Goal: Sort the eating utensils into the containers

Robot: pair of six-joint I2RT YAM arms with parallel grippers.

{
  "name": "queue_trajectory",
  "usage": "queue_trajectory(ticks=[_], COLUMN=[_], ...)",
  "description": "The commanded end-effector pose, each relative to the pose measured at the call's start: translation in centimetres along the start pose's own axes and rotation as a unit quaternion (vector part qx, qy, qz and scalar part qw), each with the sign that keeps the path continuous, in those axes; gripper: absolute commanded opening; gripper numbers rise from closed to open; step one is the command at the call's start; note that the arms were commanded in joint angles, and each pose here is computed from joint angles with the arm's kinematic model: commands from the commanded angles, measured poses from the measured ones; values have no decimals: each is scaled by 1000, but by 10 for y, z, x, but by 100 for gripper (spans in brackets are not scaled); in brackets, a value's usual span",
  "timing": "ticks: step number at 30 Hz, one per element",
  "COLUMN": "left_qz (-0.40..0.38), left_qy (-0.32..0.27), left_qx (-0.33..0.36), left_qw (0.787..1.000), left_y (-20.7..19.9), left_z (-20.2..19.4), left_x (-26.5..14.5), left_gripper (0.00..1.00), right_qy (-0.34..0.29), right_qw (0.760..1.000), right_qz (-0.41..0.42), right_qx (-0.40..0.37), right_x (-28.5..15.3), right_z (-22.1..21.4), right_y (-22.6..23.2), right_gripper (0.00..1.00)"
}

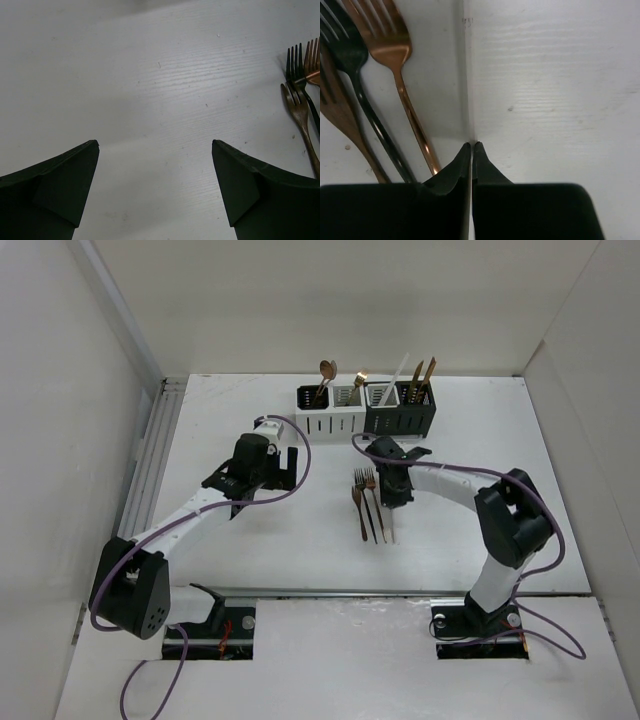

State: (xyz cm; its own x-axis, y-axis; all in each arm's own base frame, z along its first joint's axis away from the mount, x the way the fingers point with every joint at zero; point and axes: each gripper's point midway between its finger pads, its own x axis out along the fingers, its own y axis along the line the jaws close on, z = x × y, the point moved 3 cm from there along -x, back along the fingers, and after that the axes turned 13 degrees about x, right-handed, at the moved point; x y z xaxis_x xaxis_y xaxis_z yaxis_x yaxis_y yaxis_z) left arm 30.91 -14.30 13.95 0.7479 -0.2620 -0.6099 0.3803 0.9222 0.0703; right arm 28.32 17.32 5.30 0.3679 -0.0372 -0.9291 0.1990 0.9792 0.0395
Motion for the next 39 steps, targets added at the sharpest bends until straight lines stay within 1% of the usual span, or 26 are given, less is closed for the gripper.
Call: queue_trajectory(ticks=[1, 2, 4, 5, 6, 7, 8, 10, 11, 12, 13, 14, 15, 17, 18, 19, 20, 22, 26, 30, 31, 34, 35, 36, 38, 39], left_qz=[5, 5, 5, 5, 5, 5, 5, 0, 0, 0, 5, 11, 11, 23, 23, 23, 27, 27, 22, 21, 21, 25, 30, 30, 30, 25], left_qy=[-22, -22, -17, -22, -22, -17, -17, -17, -22, -17, -17, -22, -18, -23, -23, -18, -23, -18, -8, -3, -3, -2, -7, -7, -7, -7], left_qx=[-2, -2, -2, -2, -2, -2, -7, -6, -7, -6, -2, -3, -2, 3, 8, 8, 8, 8, 4, -3, -3, -6, -6, -6, -6, -6], left_qw=[1000, 1000, 1000, 1000, 1000, 1000, 1000, 1000, 1000, 1000, 1000, 1000, 1000, 999, 999, 1000, 999, 999, 1000, 1000, 1000, 1000, 1000, 1000, 1000, 1000], left_y=[1, 1, 1, 1, 1, 1, 0, -1, -1, -1, 0, 2, 2, 6, 7, 6, 8, 7, 5, 7, 7, 10, 11, 11, 11, 10], left_z=[8, 8, 6, 8, 8, 6, 6, 8, 12, 10, 10, 15, 12, 18, 18, 15, 20, 17, 15, 12, 12, 12, 16, 16, 16, 16], left_x=[-6, -6, -4, -4, -4, -2, -2, -1, -1, 1, 1, 0, 2, 1, 1, 4, 3, 6, 9, 12, 12, 15, 14, 14, 14, 14], left_gripper=[95, 95, 95, 95, 95, 95, 95, 95, 95, 95, 95, 95, 95, 95, 95, 95, 95, 95, 95, 95, 95, 95, 95, 95, 95, 95], right_qy=[-124, -156, -268, -308, -354, -418, -459, -523, -563, -562, -566, -585, -571, -582, -580, -569, -576, -571, -566, -547, -534, -524, -514, -515, -508, -507], right_qw=[992, 987, 960, 948, 931, 900, 877, 841, 809, 814, 811, 793, 807, 797, 798, 808, 799, 801, 799, 809, 820, 824, 834, 832, 838, 839], right_qz=[2, 10, 61, 72, 75, 107, 118, 109, 129, 113, 112, 118, 106, 104, 101, 95, 89, 66, 54, 49, 52, 61, 57, 67, 65, 68], right_qx=[34, 31, 57, 39, 46, 70, 78, 88, 110, 98, 103, 122, 111, 124, 129, 125, 146, 164, 197, 209, 199, 205, 193, 197, 189, 186], right_x=[-61, -79, -138, -156, -173, -194, -213, -228, -246, -224, -220, -237, -202, -201, -191, -164, -166, -138, -111, -84, -73, -76, -68, -78, -76, -79], right_z=[63, 79, 132, 149, 167, 196, 211, 247, 268, 282, 295, 319, 326, 349, 353, 355, 361, 366, 367, 354, 342, 326, 312, 307, 295, 291], right_y=[8, 10, 24, 27, 27, 37, 38, 32, 37, 47, 53, 54, 69, 71, 75, 84, 83, 80, 77, 75, 80, 81, 83, 86, 85, 87], right_gripper=[0, 0, 0, 0, 0, 0, 0, 0, 0, 0, 0, 0, 0, 0, 0, 0, 0, 0, 0, 0, 0, 0, 4, 7, 21, 40])
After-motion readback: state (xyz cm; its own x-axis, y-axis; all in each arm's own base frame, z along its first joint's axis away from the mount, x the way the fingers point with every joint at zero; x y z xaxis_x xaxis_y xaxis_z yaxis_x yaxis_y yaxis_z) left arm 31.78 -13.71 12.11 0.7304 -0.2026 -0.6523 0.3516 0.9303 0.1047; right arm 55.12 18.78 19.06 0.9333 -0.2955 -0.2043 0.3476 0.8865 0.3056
